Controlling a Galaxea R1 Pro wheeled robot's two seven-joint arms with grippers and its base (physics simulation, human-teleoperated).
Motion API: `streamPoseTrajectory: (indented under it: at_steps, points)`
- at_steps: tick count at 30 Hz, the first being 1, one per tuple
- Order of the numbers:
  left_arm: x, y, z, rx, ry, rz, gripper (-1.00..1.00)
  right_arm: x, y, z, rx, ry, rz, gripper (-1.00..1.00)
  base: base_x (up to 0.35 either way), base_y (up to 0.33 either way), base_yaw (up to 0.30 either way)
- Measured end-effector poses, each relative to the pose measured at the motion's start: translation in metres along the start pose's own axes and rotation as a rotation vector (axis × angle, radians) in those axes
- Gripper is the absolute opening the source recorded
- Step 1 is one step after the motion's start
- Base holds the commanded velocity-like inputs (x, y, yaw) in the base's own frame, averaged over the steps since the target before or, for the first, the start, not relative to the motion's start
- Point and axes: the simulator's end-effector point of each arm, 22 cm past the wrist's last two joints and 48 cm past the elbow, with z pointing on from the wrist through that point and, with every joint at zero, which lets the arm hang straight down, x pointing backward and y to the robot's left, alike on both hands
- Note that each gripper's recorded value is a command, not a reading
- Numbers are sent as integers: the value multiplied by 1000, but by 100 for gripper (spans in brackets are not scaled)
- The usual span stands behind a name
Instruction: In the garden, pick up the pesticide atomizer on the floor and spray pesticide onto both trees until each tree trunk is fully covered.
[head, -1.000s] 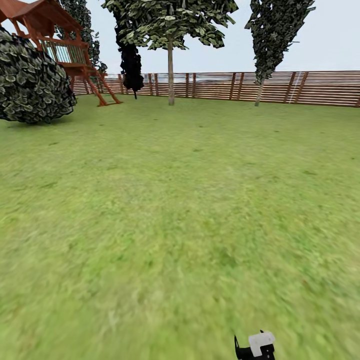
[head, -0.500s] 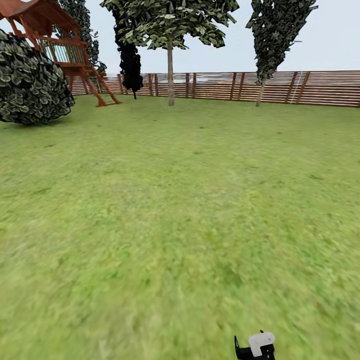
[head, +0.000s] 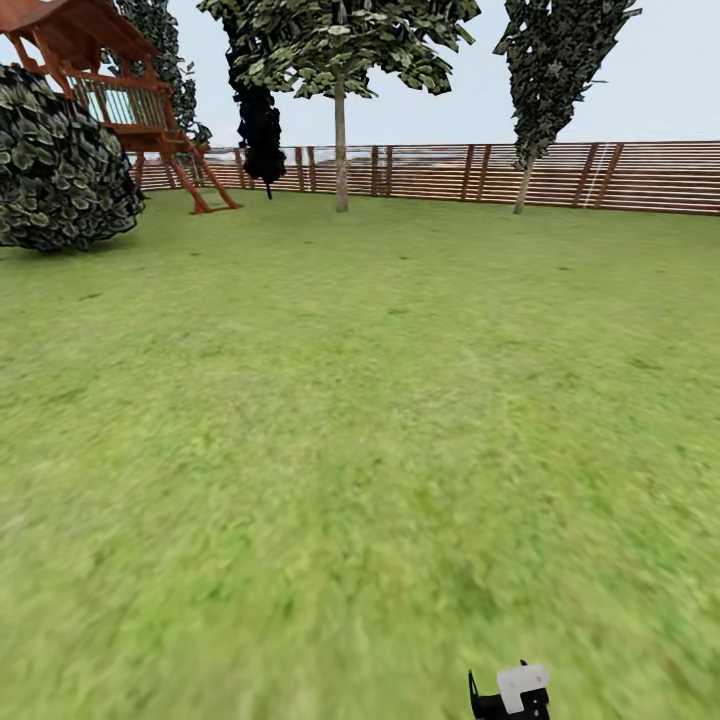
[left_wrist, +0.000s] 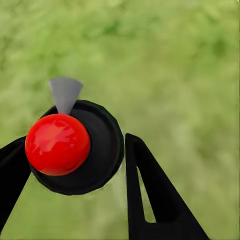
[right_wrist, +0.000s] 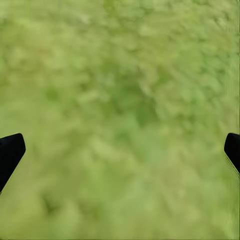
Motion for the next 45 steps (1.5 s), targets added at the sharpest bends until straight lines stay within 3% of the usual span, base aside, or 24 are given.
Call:
streamPoseTrajectory:
  at_steps: [45]
  points:
    - [2, 4, 0, -17, 4, -13, -100, 0, 0, 0, 0, 0, 0, 100, 321, 112, 0]
